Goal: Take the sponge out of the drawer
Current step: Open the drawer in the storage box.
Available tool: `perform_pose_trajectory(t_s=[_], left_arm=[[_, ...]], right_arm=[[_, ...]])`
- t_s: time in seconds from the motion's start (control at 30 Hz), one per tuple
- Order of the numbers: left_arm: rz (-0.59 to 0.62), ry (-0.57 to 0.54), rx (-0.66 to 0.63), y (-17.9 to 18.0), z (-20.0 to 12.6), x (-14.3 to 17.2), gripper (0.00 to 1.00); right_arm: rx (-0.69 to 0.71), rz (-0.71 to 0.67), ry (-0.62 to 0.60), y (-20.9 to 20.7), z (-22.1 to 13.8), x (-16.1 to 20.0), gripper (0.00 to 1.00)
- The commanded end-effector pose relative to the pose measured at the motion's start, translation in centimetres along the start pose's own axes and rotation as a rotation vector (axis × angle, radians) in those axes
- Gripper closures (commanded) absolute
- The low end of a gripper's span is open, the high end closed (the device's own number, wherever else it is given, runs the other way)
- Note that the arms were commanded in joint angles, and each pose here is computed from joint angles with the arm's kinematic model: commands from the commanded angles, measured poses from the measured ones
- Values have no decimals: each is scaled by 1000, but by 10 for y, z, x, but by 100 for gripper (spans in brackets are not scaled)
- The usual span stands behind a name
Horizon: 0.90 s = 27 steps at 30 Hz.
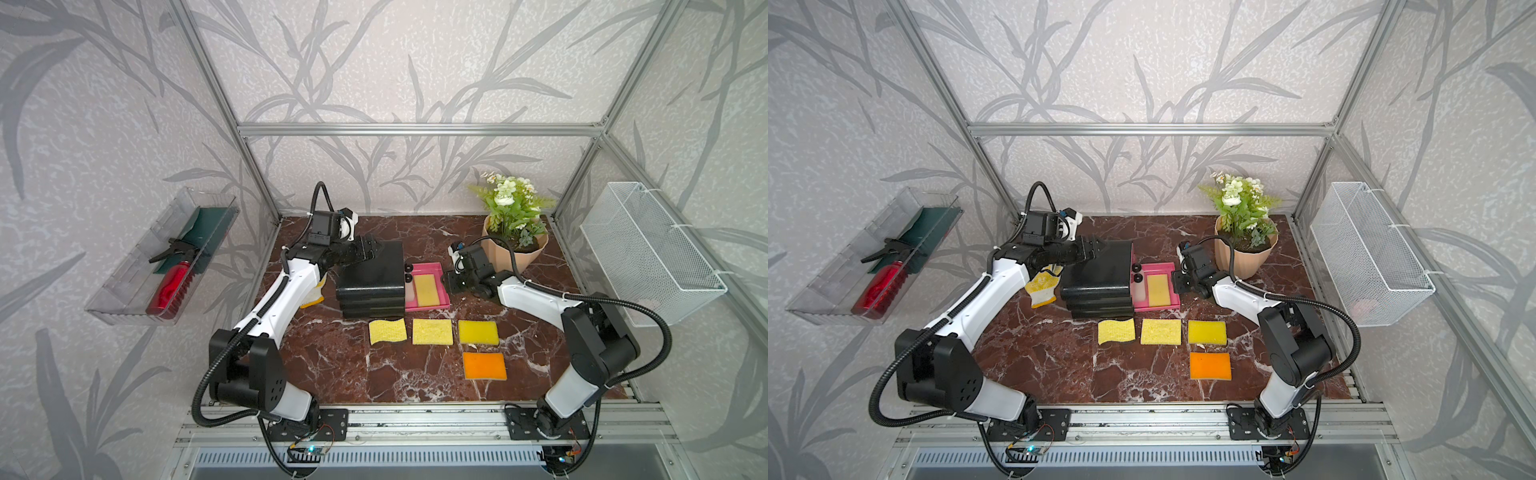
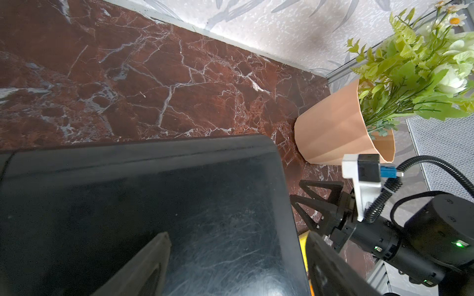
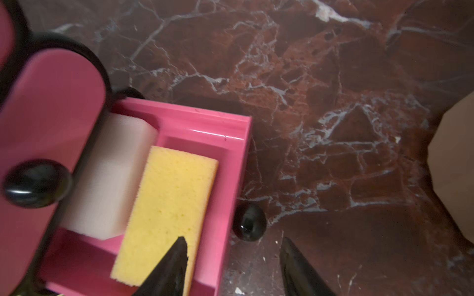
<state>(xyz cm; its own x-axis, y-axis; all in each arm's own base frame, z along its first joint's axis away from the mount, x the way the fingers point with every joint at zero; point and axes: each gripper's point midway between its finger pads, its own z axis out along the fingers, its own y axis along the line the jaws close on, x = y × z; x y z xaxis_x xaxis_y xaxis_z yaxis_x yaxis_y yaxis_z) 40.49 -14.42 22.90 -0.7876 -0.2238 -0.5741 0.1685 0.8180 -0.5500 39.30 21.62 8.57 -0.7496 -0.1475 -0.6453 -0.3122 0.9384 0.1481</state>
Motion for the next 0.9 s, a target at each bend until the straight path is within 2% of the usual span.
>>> perform_pose_trajectory(t_s=[0.0, 0.33, 0.5, 0.77, 0.87], left_arm=[[-57, 99, -73, 23, 4, 31, 16], [-58, 101, -75, 23, 4, 32, 17], [-58, 102, -75, 24, 4, 32, 17], [-58, 103, -74, 24, 5, 32, 17], [-56, 97, -73, 23, 4, 31, 17]], right_arm=[[115, -61, 93, -15, 6, 18, 41], [158, -66, 162, -23, 14, 38, 41], [242, -66, 180, -37, 9, 37, 41], [263, -56, 117, -38, -7, 17, 41], [213, -54, 92, -28, -14, 8, 41]])
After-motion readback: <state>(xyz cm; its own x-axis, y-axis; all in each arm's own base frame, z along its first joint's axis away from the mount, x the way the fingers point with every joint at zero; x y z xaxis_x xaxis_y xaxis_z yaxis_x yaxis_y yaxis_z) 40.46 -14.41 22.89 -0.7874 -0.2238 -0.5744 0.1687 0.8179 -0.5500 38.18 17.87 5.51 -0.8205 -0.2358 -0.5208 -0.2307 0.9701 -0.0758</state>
